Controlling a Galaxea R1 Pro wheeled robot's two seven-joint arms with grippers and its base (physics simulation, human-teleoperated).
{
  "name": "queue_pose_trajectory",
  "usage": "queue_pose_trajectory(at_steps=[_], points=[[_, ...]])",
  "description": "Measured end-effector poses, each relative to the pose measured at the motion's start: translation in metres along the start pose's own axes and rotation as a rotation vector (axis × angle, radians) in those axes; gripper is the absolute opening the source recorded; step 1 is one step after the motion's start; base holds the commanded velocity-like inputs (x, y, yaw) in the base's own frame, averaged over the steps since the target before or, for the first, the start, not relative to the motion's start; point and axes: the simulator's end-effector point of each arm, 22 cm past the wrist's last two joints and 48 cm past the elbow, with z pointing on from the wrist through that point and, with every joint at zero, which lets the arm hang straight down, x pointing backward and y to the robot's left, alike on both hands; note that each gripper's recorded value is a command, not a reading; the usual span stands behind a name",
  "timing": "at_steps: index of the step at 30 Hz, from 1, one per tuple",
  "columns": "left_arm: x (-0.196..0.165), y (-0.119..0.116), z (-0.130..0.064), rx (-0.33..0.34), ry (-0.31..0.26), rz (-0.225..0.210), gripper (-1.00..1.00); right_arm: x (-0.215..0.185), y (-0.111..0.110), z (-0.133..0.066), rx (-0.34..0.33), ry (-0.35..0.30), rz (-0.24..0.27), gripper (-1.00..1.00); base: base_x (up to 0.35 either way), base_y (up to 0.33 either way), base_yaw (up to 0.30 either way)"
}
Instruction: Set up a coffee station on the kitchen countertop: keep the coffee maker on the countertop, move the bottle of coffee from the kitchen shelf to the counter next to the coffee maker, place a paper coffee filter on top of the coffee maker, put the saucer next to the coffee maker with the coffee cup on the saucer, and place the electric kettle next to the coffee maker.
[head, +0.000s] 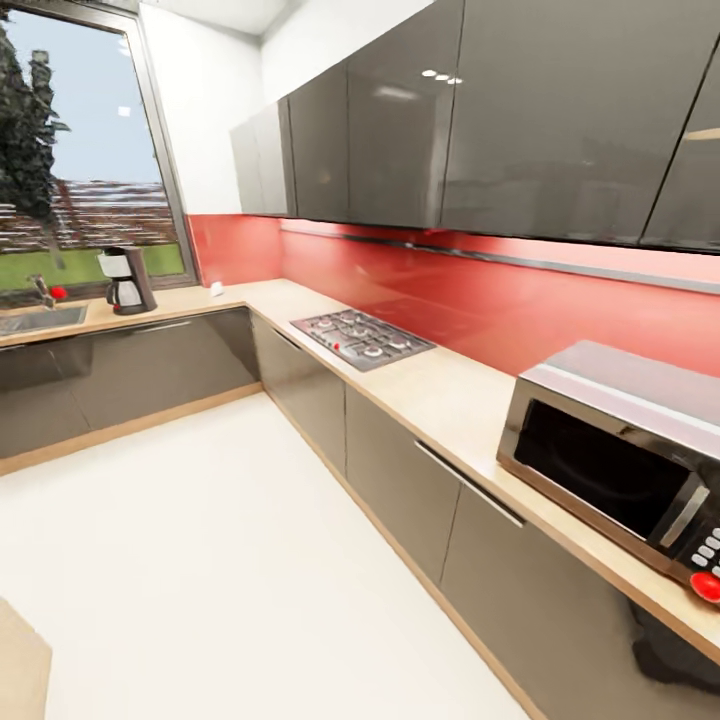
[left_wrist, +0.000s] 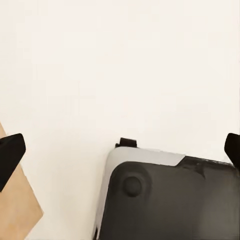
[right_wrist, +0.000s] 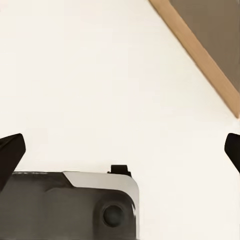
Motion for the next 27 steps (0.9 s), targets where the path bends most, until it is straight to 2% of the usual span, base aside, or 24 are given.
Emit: queue_pose_trajectory(at_steps=[2,4,27], points=[[-0.006,0.011,-0.001,-0.021,-0.025,-0.044,1.0,0.001,-0.009,0.0,0.011,0.002,-0.006,1.0,0.338,0.0,0.27],[-0.007,0.013,-0.001,-0.024,-0.036,-0.049,1.0,0.001,-0.013,0.0,0.014,0.003,-0.009,1.0,0.338,0.0,0.269],[-0.007,0.01,-0.002,-0.015,-0.041,-0.037,1.0,-0.003,-0.013,-0.001,0.013,-0.01,-0.015,1.0,0.338,0.016,0.268]])
